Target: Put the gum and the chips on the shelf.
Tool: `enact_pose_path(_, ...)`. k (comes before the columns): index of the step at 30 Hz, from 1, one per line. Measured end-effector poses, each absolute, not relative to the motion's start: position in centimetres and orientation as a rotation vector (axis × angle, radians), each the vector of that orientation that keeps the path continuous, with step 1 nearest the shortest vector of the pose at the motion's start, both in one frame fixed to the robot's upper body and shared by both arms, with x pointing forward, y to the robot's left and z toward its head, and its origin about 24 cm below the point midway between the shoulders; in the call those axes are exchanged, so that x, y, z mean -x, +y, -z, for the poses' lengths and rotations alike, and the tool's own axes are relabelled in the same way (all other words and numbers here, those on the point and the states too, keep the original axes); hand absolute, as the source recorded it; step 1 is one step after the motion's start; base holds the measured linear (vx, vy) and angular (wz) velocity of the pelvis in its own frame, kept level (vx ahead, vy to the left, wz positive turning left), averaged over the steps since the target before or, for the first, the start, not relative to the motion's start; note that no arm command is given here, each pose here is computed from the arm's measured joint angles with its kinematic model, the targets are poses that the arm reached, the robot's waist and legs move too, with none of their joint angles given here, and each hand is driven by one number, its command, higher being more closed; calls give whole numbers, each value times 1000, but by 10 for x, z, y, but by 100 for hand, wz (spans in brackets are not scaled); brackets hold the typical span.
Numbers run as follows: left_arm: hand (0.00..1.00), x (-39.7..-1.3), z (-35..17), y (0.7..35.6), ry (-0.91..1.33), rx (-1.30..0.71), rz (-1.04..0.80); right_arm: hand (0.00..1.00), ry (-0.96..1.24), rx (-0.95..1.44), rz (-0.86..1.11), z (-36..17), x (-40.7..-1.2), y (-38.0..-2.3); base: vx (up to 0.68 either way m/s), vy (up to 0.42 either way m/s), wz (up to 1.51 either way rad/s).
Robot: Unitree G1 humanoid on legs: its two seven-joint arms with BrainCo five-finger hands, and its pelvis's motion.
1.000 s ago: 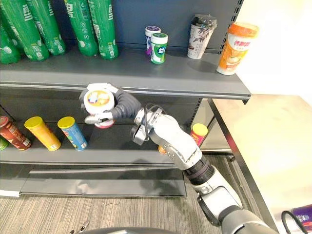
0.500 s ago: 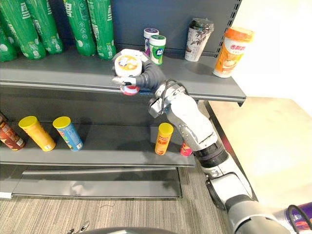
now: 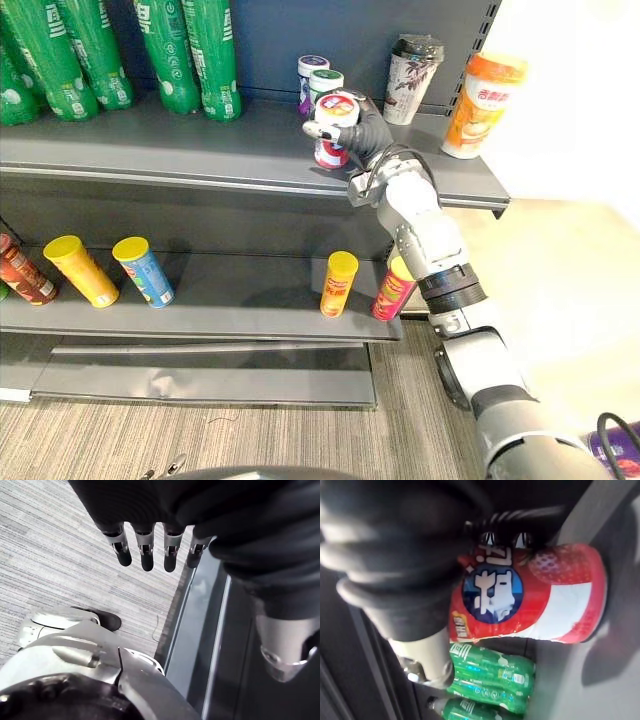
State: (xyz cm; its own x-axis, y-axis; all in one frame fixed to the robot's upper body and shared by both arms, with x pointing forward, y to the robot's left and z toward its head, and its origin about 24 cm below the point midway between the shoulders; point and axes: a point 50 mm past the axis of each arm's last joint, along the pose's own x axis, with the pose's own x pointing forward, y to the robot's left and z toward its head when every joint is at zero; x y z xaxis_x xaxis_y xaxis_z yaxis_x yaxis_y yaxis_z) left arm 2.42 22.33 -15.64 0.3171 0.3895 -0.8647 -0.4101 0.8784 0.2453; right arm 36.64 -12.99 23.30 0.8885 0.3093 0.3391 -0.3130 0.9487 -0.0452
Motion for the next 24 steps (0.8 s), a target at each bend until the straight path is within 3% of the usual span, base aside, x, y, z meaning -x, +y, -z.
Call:
enact_pose_path(10,0,-27,158,220,1155,30,-488,100,-339,30,-280,-235,-379,-140,-4,3,2)
enact_pose_path(24,0,-33,158,220,1150,-7,-456,100,-372,43,-368,-241,-374,-132,0,1,0)
